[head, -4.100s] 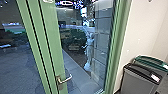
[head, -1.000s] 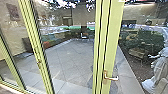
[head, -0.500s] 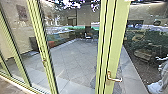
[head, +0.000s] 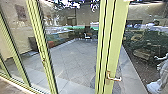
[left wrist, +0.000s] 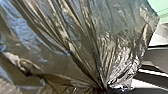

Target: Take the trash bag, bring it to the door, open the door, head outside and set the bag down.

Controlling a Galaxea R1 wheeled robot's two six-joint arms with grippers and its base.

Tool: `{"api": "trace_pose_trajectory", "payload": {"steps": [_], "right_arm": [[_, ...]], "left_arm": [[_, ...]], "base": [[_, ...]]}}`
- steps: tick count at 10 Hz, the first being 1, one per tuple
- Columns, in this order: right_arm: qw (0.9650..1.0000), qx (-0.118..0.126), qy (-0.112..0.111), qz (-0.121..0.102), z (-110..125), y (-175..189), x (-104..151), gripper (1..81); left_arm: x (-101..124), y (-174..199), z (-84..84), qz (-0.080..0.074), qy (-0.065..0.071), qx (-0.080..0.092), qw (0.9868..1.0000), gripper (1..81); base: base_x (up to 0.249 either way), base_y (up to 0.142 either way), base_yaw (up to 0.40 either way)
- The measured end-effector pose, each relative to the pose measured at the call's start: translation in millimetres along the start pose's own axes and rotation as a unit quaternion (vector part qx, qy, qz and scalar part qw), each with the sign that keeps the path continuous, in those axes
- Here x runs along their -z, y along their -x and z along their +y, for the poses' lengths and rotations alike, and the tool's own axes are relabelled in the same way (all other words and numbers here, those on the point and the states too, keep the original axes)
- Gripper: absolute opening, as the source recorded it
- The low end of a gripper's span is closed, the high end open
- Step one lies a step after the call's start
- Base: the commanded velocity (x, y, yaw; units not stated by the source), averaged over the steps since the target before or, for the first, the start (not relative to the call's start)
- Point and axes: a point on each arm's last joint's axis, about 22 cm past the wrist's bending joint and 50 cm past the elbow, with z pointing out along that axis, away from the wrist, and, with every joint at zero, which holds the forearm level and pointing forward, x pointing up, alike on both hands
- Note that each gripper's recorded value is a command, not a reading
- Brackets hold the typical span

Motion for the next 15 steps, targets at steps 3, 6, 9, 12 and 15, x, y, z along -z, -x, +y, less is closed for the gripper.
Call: {"api": "trace_pose_trajectory", "payload": {"steps": [3,6,9,12,15], "right_arm": [[1.0,0.0,0.0,0.0,-2,-1,-1,81.1],[1.0,-0.001,0.003,0.0,1,0,-1,81.1],[1.0,-0.002,0.001,-0.005,-1,8,-1,81.1],[1.0,-0.001,0.002,0.001,0,0,-1,81.1],[1.0,-0.003,0.005,-0.002,5,5,0,81.1]], "left_arm": [[-1,-1,1.7,0.0,0.001,0.0,1.0,1.0],[-1,-1,3.5,0.001,0.002,0.0,1.0,1.0],[-1,-1,2.5,0.001,0.001,0.0,1.0,1.0],[-1,-4,0.9,0.004,-0.001,0.0,1.0,1.0],[-1,1,0.9,0.0,-0.001,0.001,1.0,1.0]], "base": [[0.0,0.0,0.0],[0.048,0.0,0.0],[0.084,0.0,0.0],[0.05,0.0,0.0],[0.0,0.0,0.0]]}}
